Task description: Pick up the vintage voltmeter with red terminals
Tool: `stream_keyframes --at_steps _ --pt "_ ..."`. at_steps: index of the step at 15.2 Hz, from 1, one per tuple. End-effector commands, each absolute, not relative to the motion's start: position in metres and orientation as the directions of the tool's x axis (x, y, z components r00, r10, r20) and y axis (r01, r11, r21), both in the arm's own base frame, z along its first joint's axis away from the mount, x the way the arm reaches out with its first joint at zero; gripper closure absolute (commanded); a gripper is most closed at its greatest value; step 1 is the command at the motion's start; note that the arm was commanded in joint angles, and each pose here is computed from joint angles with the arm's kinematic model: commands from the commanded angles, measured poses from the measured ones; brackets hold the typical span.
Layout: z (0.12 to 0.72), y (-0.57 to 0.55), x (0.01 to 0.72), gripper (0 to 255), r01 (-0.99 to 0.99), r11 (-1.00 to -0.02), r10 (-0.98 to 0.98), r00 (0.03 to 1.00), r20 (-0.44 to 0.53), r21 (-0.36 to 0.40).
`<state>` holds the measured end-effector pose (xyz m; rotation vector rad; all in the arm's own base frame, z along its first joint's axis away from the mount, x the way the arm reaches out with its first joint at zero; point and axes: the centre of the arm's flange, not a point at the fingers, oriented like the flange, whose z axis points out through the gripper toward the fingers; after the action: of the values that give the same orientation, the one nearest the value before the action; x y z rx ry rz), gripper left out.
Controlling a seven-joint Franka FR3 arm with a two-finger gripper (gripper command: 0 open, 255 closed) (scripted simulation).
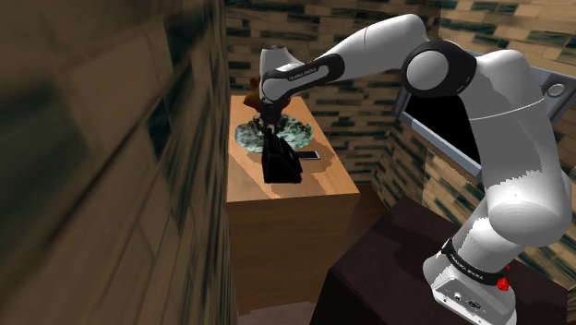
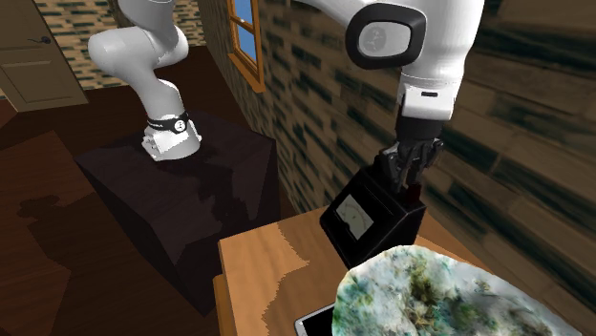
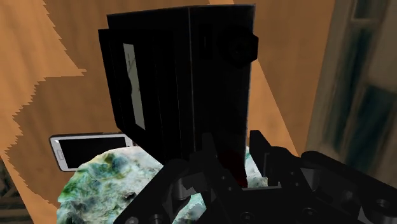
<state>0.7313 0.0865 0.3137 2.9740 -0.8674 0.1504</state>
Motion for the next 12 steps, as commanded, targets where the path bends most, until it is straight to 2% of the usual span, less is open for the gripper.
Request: stream_keyframes --at_steps 1,12 --pt "0.327 0.086 0.732 255 -0.538 -0.843 -0.534 0.838 0.108 0.009" --pt "0.380 0.086 0.732 255 -0.538 -0.843 -0.534 0.838 0.108 0.009"
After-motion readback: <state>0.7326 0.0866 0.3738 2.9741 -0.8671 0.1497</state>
